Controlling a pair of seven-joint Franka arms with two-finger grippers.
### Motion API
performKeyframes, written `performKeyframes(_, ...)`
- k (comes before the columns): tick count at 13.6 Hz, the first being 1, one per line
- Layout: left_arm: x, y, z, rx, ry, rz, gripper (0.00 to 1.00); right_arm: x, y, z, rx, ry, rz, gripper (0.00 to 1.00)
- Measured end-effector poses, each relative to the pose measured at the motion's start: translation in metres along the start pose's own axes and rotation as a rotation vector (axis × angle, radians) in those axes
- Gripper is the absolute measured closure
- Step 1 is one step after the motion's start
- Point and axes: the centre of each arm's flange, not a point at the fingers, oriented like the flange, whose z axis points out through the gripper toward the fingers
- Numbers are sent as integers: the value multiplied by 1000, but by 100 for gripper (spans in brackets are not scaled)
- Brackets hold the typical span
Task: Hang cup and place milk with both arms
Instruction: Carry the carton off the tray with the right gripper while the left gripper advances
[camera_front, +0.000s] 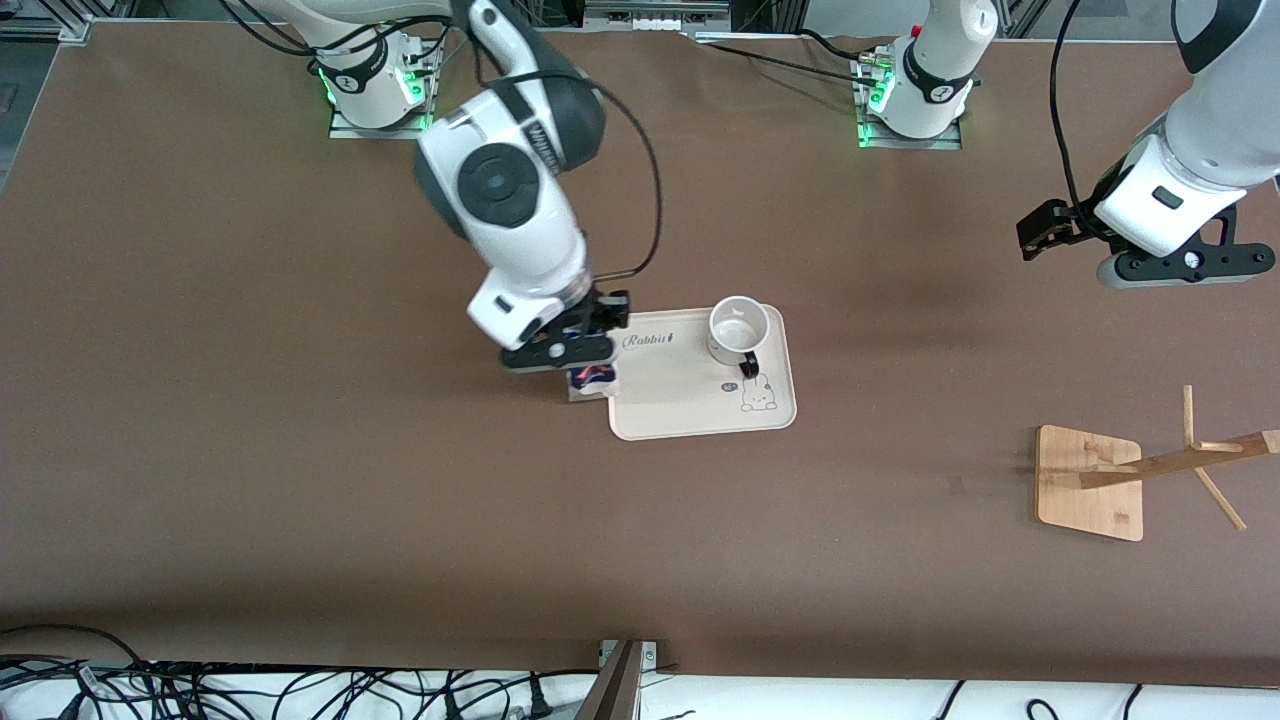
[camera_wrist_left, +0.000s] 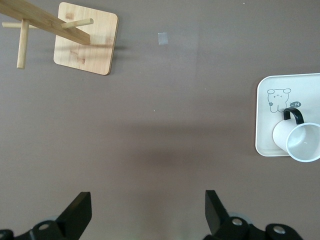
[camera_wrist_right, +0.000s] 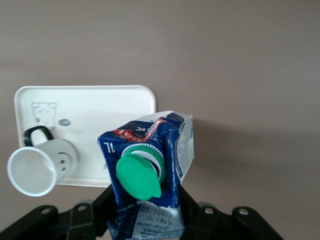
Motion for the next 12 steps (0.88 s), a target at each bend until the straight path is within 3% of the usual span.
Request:
performKeyframes(5, 0, 1, 0, 0, 0, -5, 0, 28, 186, -7, 30, -77, -86, 50)
performKeyframes(8, -1, 5, 0, 2, -3, -31, 0, 3, 265, -3, 23, -103, -68, 50)
performKeyframes(12, -9, 31, -1, 10, -13, -57, 0, -48, 316, 3, 24, -67, 1, 50)
